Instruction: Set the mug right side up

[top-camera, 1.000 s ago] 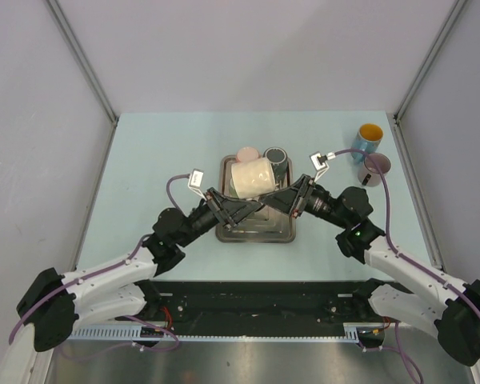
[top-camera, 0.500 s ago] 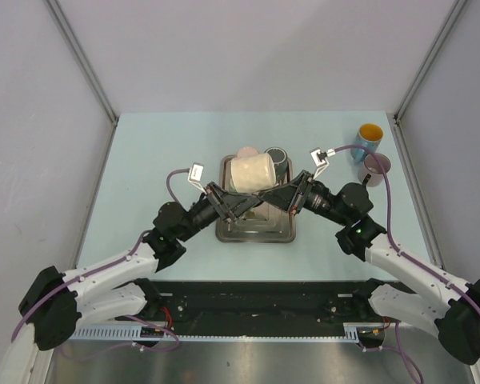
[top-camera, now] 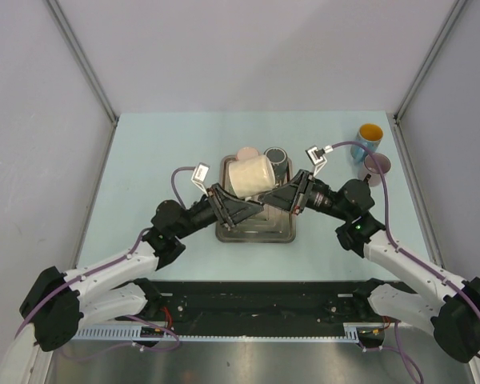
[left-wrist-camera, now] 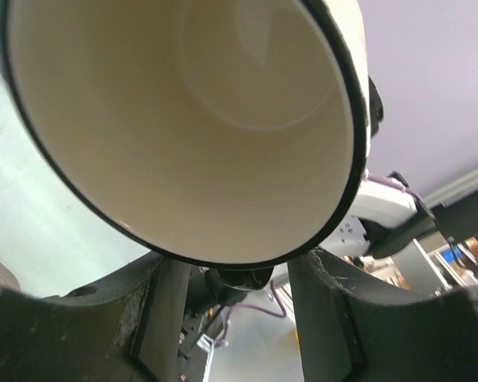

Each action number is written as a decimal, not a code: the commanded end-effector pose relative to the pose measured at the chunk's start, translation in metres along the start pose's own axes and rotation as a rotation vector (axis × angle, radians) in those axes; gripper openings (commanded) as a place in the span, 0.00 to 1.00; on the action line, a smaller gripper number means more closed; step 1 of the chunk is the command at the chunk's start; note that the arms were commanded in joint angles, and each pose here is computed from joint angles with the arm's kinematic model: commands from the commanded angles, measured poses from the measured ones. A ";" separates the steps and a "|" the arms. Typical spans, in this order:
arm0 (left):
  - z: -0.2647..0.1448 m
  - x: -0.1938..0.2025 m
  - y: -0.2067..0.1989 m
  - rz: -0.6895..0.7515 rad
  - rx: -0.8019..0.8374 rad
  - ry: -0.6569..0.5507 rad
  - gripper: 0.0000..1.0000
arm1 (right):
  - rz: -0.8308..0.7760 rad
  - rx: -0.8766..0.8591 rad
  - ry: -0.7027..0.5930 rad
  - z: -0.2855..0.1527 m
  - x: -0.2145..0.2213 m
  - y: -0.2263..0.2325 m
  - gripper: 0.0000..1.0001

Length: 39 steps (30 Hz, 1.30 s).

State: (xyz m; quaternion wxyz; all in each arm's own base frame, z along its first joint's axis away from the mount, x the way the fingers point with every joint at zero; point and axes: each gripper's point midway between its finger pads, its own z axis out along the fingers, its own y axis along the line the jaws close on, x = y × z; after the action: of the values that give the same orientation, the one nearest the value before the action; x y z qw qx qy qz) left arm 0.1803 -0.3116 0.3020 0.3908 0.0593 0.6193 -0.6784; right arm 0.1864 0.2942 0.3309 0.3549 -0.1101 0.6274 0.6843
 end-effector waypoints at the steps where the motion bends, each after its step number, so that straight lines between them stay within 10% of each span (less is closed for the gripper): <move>1: -0.002 -0.007 -0.067 0.098 0.261 0.039 0.55 | 0.027 -0.108 0.119 0.001 0.014 0.030 0.00; 39: -0.013 -0.047 -0.020 -0.012 0.046 -0.209 0.47 | -0.047 -0.100 0.121 0.003 0.027 0.043 0.00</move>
State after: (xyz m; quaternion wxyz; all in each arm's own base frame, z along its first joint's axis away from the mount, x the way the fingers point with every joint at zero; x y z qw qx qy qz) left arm 0.1730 -0.3028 0.3044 0.3776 0.0423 0.6113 -0.6942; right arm 0.1806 0.3080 0.3286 0.3522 -0.1138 0.6412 0.6722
